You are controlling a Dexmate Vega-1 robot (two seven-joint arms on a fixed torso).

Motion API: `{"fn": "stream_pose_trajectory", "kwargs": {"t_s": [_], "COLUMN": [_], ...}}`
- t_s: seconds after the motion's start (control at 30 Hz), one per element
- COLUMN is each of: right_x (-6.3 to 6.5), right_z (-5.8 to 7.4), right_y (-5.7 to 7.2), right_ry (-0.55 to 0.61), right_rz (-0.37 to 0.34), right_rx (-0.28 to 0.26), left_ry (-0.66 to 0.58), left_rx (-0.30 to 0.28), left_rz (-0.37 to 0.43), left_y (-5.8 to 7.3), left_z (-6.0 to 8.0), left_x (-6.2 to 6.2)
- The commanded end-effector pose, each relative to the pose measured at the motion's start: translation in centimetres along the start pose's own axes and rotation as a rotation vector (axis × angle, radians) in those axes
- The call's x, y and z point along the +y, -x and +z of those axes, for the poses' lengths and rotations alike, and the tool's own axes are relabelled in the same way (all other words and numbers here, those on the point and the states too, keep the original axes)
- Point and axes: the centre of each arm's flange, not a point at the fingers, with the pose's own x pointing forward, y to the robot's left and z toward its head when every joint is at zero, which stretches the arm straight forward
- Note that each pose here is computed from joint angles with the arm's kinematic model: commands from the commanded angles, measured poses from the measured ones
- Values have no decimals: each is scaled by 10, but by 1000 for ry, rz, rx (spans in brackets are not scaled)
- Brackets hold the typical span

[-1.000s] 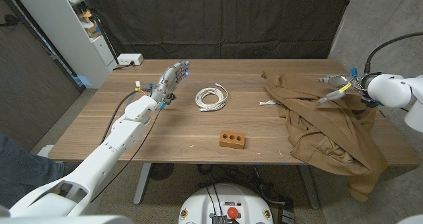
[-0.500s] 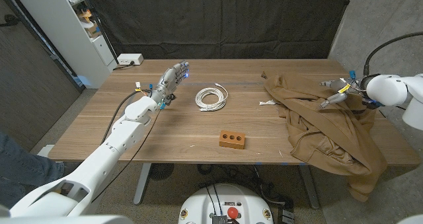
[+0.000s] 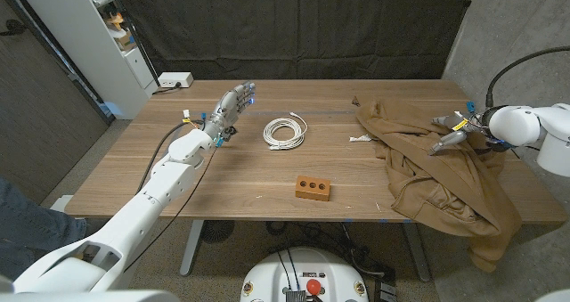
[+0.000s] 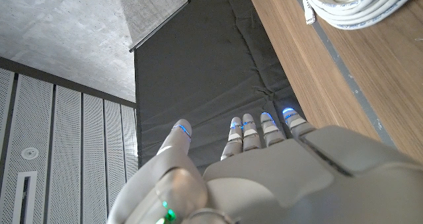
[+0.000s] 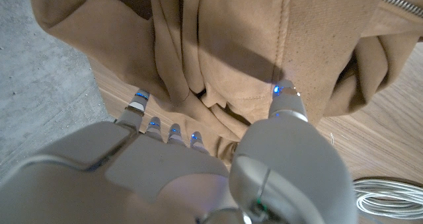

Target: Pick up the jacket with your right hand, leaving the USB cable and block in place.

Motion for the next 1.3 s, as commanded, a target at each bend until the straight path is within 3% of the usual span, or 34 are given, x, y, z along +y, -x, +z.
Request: {"fn": "stream_pose_trajectory", "kwargs": {"t_s": [0.03,0.67,1.3], "right_x": [11,21,53], "right_z": [3,7,1], "right_y": [-7,-20,-34], "right_ry": [-6,-48,-116], "right_rz": [6,-4,42], "right_rx": [-1,-33,-20], "left_ry": [-5,-19,-21], "left_rx": [11,15,27], "left_rz": [-4,-7,-4], "left_y": [-2,-4,-2], "left_z": [0,5,3], "left_x": [-2,-5,-6]}}
